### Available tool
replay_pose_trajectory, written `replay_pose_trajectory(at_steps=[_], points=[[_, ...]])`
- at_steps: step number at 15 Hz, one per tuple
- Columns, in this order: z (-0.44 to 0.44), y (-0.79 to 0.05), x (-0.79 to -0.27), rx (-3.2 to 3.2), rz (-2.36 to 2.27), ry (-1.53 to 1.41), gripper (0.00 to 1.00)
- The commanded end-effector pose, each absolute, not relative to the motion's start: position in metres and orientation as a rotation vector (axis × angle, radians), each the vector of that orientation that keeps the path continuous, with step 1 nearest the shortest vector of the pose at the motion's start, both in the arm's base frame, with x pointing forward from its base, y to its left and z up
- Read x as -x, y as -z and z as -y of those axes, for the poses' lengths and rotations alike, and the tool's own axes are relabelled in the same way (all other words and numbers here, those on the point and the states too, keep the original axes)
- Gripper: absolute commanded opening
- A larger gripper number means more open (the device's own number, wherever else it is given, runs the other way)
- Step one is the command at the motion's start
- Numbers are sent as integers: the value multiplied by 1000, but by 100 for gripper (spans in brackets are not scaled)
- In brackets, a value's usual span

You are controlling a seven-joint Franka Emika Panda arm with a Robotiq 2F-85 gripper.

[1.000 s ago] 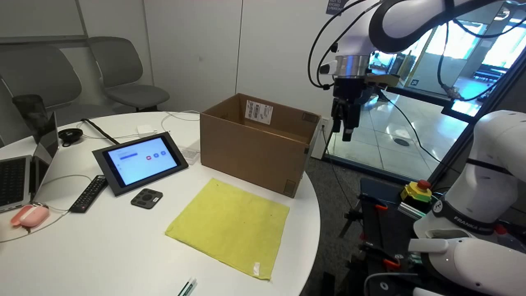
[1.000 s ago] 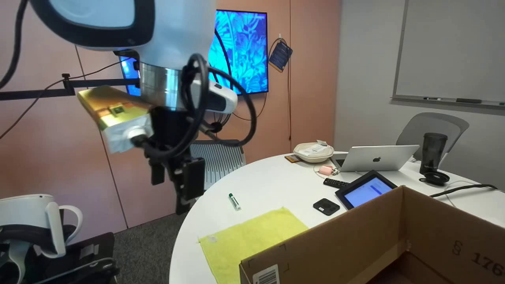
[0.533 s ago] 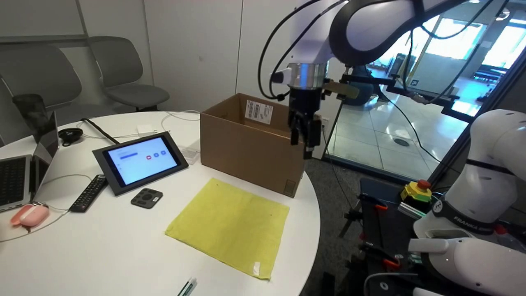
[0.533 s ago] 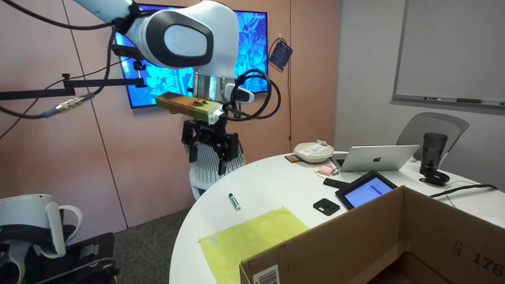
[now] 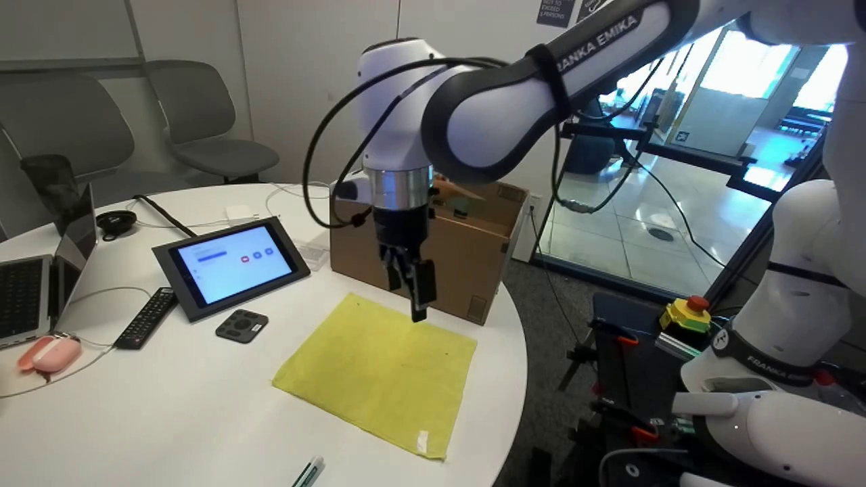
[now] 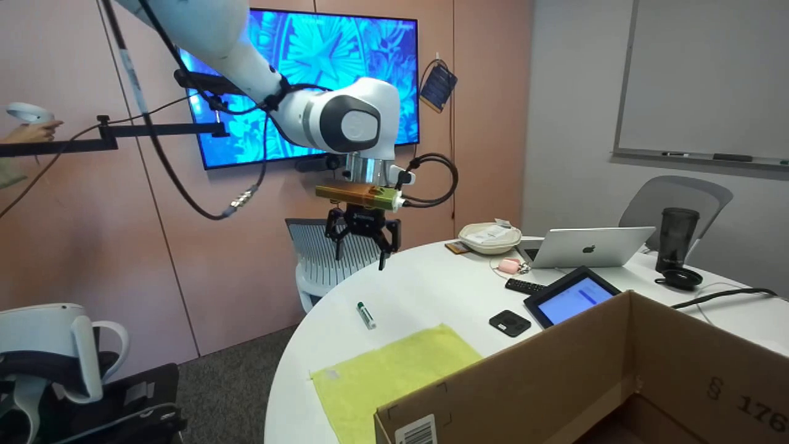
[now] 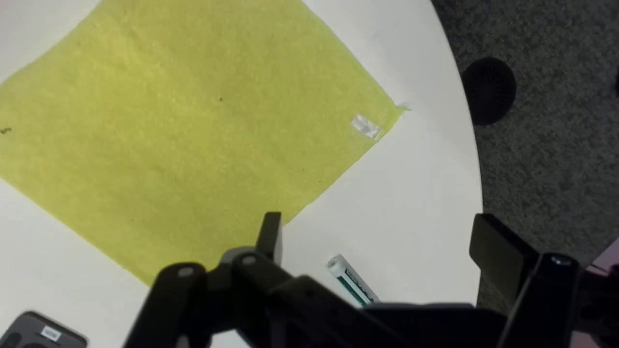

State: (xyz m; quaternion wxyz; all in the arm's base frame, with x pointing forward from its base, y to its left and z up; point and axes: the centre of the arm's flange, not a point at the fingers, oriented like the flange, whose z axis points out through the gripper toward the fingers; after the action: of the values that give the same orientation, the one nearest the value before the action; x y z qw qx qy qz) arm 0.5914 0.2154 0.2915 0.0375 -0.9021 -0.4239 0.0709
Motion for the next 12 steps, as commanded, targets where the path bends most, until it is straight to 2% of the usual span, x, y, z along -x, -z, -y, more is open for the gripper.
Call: replay_pose_trajectory(at_steps=[1, 7, 12], points=[[-276, -265, -654, 2693, 1504, -198, 100], [-368, -213, -685, 2570, 1750, -113, 100], [-416, -163, -688, 2458, 1870, -111, 100]])
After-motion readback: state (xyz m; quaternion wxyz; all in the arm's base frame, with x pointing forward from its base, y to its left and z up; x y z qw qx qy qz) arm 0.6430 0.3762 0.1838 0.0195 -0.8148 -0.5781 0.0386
